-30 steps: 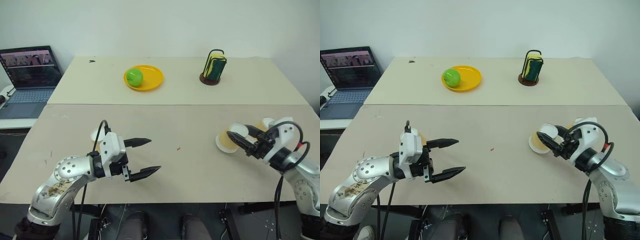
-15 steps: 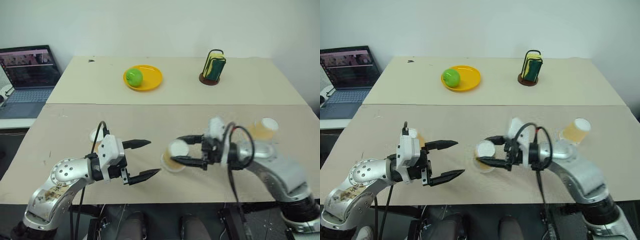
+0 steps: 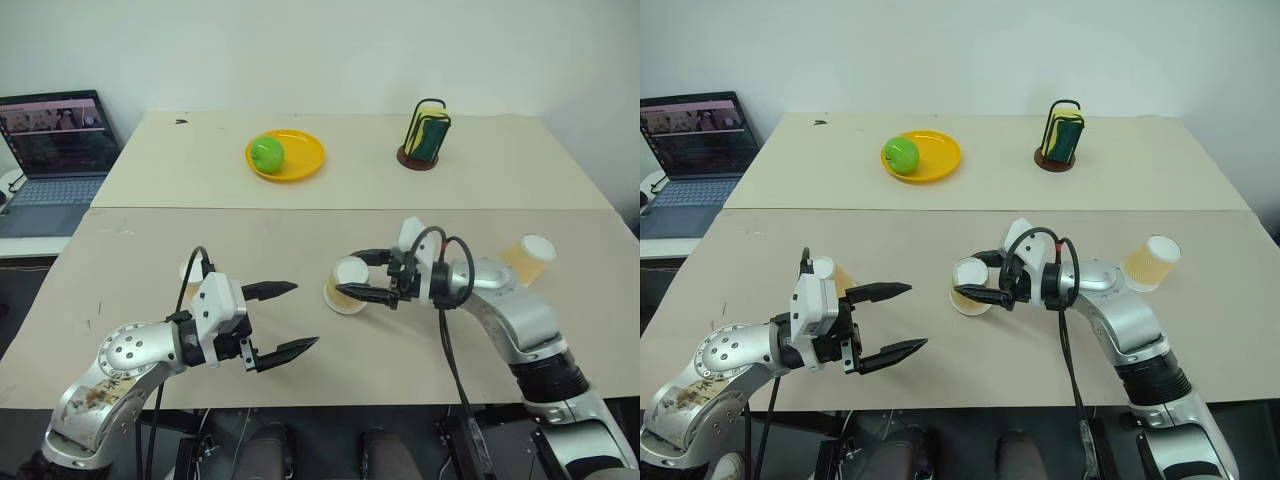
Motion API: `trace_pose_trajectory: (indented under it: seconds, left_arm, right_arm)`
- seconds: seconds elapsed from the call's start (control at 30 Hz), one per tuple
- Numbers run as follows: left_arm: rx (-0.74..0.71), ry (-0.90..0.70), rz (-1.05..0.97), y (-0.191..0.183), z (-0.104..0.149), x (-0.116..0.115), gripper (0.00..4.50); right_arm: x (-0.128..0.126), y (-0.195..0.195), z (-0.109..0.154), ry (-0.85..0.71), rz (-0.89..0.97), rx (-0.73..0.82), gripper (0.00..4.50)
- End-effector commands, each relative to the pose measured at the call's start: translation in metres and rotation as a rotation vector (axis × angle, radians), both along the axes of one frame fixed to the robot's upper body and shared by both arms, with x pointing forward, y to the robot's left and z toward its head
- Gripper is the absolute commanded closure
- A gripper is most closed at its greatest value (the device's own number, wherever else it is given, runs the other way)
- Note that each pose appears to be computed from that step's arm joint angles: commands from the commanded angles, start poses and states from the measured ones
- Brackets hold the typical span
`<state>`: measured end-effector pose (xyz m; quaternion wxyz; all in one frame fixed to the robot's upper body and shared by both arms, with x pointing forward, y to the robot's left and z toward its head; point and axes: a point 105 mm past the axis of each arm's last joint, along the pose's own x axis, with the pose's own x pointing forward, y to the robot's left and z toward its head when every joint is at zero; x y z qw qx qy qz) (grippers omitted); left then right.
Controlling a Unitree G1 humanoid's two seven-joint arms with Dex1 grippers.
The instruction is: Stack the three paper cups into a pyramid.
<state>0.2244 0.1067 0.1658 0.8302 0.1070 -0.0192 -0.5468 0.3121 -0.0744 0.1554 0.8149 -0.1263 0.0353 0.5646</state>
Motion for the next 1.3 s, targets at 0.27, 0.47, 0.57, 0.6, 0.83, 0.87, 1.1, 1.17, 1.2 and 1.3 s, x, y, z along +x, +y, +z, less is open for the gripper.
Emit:
trace_pose_trajectory:
  seconds: [0.27,0.47,0.57,0.6,0.83,0.87,1.1,1.17,1.2,1.3]
  left_arm:
    - [-0.011,-0.034,-0.009,-0.004,0.011,-0.006,0.00]
    - [-0.015,-0.034,-0.003,-0.004,0.011,-0.005,0.00]
    - [-0.018,-0.034,-0.002,-0.004,0.011,-0.005,0.00]
    - [-0.017,-0.035,-0.002,-0.004,0.011,-0.005,0.00]
    - [-0.021,-0.036,-0.006,-0.006,0.013,-0.004,0.00]
    - [-0.021,-0.036,-0.006,-0.006,0.014,-0.004,0.00]
    - [-0.026,-0.033,-0.005,-0.006,0.013,-0.002,0.00]
    - [-0.027,-0.031,-0.006,-0.006,0.013,-0.003,0.00]
    - [-0.028,-0.030,-0.007,-0.007,0.013,-0.003,0.00]
    - [-0.030,-0.028,-0.008,-0.007,0.013,-0.004,0.00]
  right_arm:
    - [0.008,0.005,-0.001,-0.022,0.005,0.011,1.71]
    - [0.009,0.005,-0.004,-0.016,0.006,0.004,0.51]
    - [0.010,0.005,-0.003,-0.026,0.001,0.004,0.04]
    - [0.011,0.006,-0.002,-0.030,-0.006,0.009,0.04]
    - [0.008,0.004,0.003,-0.035,0.001,0.017,0.04]
    - [0.007,0.004,0.004,-0.035,0.004,0.019,0.04]
    - [-0.012,-0.011,0.002,-0.005,0.017,-0.003,0.04]
    - [-0.017,-0.017,-0.002,0.008,0.012,-0.019,0.04]
    - [-0.019,-0.021,-0.004,0.013,0.002,-0.026,0.04]
    - [-0.018,-0.042,-0.008,0.029,-0.073,-0.040,0.04]
